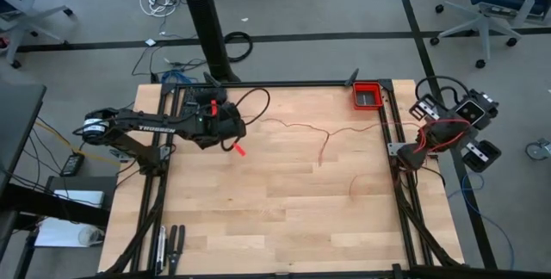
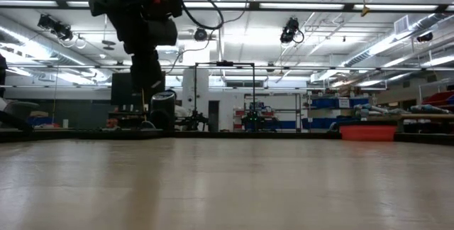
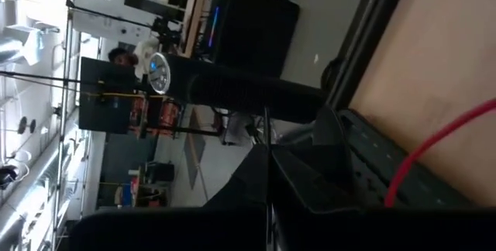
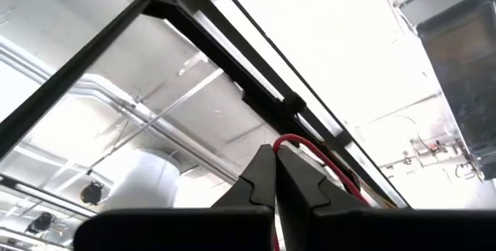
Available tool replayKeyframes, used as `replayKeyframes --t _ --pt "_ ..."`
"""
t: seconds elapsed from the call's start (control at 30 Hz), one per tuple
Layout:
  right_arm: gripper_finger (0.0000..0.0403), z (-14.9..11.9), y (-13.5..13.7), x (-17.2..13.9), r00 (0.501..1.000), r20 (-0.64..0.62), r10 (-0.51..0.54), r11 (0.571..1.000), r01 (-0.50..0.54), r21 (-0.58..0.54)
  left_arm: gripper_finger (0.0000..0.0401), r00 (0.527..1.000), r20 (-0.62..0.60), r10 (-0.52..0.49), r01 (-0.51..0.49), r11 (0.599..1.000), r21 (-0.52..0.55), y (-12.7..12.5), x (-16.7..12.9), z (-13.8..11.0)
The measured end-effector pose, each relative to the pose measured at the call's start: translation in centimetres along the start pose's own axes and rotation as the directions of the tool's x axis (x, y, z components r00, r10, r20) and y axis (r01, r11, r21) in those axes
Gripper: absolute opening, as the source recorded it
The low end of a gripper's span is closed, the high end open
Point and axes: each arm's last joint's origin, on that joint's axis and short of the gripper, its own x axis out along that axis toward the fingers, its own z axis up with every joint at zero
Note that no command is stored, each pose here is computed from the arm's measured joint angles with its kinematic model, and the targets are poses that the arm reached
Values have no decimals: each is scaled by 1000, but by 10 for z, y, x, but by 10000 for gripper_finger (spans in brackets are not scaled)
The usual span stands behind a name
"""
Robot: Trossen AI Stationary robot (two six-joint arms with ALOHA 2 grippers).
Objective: Coil cords
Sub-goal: Uncoil the red wire from the black spool
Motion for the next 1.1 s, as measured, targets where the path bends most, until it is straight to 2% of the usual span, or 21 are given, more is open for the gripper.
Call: replayKeyframes --t 0.07,0.3,0.37,0.5,0.73,0.93,1.1 --pt "0 1 1 0 1000 7 4 1000 -4 -18 10 1000 -8 -13 13 1000 0 -1 0 -2" --pt "0 11 2 -1 999 44 -11 997 15 -81 10 983 -24 -181 181 983 -19 -6 -2 -7" --pt "0 12 1 -2 998 49 -42 993 48 -108 10 975 -14 -220 220 975 -21 -8 -5 -7" --pt "0 13 -1 -2 992 56 -113 981 120 -151 10 957 17 -291 291 957 16 -13 -15 -6" --pt "0 21 0 -4 987 77 -142 966 155 -206 10 929 48 -368 362 926 107 -21 -33 -8" --pt "0 19 -5 -5 951 72 -302 900 309 -307 10 871 121 -477 454 874 175 -30 -55 -7" --pt "0 31 -5 -8 932 128 -339 872 362 -329 10 821 159 -548 508 830 231 -36 -73 -9"
